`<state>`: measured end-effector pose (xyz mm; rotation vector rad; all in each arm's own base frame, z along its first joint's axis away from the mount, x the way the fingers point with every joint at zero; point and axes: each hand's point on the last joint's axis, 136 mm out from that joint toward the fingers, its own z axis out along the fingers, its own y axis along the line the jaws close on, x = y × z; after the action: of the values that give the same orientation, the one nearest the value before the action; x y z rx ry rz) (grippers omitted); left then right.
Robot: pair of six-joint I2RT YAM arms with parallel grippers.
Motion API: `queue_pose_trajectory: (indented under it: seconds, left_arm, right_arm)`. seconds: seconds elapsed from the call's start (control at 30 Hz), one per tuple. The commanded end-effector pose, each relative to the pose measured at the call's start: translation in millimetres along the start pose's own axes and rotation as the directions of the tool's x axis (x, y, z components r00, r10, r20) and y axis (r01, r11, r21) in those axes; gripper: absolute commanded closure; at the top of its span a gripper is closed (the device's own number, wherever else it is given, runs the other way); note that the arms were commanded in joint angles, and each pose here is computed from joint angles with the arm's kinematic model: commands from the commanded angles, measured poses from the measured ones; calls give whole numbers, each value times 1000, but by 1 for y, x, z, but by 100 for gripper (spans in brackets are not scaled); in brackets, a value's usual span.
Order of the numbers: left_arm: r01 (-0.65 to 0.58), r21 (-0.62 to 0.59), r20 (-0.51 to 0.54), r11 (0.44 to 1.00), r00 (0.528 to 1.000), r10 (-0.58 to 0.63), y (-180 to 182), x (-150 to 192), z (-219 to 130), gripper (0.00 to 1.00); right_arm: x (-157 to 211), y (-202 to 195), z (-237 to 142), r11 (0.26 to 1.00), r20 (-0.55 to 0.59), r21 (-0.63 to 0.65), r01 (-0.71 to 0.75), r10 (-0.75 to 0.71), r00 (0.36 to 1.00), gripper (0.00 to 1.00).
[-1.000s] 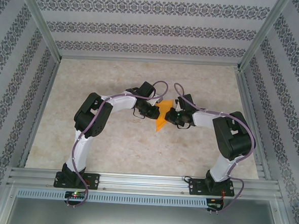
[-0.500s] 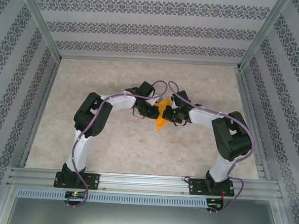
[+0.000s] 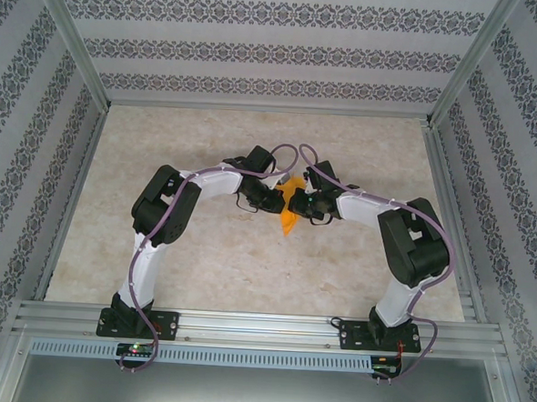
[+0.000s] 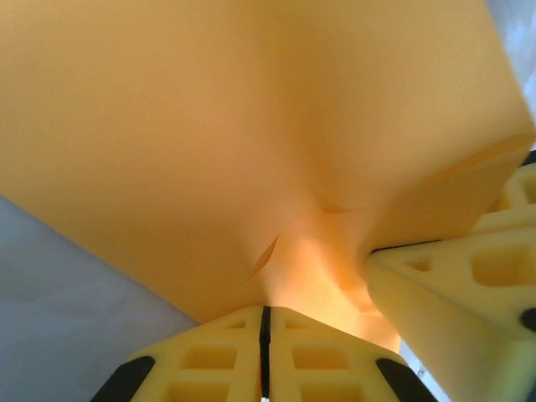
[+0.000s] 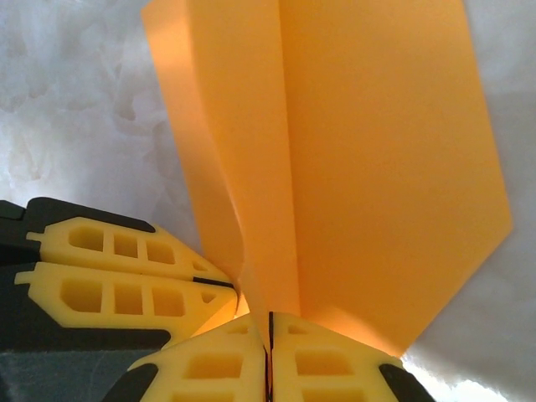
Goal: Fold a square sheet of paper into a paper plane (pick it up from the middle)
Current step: Fourth fold the wing at the center of the table.
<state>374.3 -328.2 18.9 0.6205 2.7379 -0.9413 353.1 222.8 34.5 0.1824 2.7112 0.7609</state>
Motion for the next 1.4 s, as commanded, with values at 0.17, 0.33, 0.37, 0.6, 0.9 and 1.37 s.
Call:
queue_pose_trajectory:
  seconds: [0.17,0.33,0.37,0.6,0.9,1.37]
  left_arm:
    - [126,-122,-183,985,972,-147,46,65,19,89]
    - [127,-123,-186,984,971,-149,47,66,20,89]
    - [128,-122,-186,984,971,-150,47,66,20,89]
    - [131,-117,-185,985,971,-151,46,65,20,89]
    - [127,-117,-184,985,972,-147,45,64,18,89]
    - [132,-114,-186,985,971,-151,46,64,19,89]
  right_arm:
    - [1,11,-5,999,3,-47,-9,10,1000,78]
    - [9,9,-18,999,9,-47,-8,9,1000,77]
    - [11,8,-19,999,10,-45,-8,8,1000,78]
    - [19,6,-17,999,-14,-47,-8,7,1000,80]
    - [17,14,-8,997,-32,-72,-8,6,999,90]
    - [9,22,5,989,-34,-137,-51,46,998,93]
